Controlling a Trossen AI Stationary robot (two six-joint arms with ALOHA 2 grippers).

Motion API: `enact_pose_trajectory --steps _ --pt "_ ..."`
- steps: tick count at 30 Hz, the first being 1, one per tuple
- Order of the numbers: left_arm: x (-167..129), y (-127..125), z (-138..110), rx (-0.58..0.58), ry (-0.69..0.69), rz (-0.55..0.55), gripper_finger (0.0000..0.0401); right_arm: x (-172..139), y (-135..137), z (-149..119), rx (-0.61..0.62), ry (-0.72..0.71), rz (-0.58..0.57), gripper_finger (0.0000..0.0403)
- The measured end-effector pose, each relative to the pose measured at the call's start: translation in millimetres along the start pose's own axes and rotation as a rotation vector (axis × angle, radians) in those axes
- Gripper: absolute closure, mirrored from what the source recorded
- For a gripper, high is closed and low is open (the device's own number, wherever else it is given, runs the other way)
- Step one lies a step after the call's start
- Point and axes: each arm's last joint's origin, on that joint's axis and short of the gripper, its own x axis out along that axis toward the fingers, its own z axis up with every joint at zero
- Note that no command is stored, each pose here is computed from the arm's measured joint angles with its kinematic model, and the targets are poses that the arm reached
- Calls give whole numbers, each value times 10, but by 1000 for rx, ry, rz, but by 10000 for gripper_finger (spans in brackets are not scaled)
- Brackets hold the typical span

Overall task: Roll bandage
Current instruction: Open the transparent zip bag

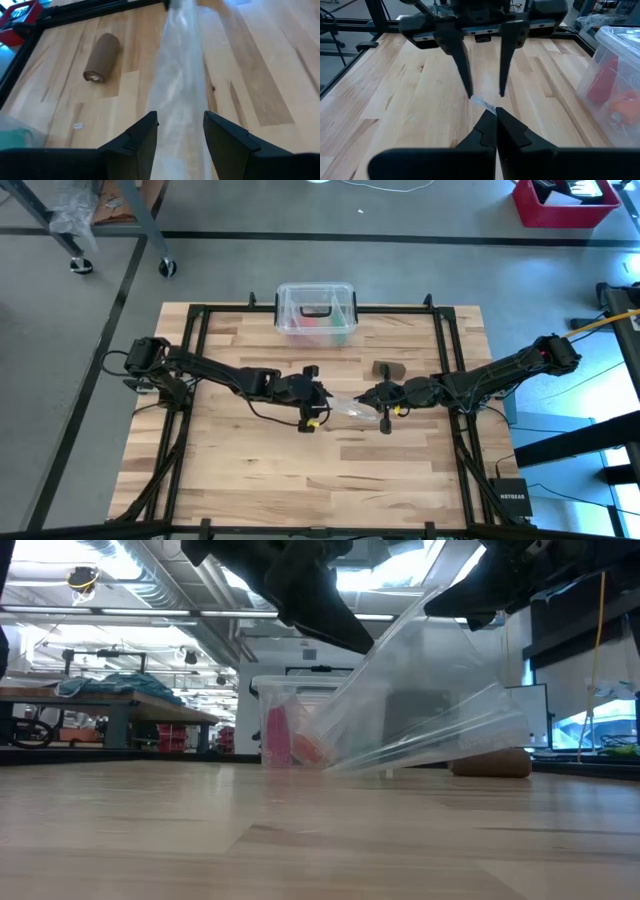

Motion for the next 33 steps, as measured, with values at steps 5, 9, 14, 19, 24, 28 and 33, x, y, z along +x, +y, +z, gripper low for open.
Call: enact_pose_trajectory --steps 5,9,14,19,24,28,33 --pt "0 0 0 1 0 1 248 0 0 2 1 -2 0 400" --pt "0 -2 0 -11 0 -1 248 0 1 2 1 -2 0 400" --pt "-14 -79 20 18 -19 -47 248 1 1 2 1 -2 0 400" --pt "-9 -49 23 23 -21 -22 248 1 0 2 1 -2 0 400" --pt "-3 -9 16 12 -15 6 248 1 1 3 1 -3 1 400" --pt "0 -11 5 11 -14 3 248 1 1 6 2 -6 1 400" --pt "46 -11 -42 20 12 15 248 1 1 7 2 -7 1 400"
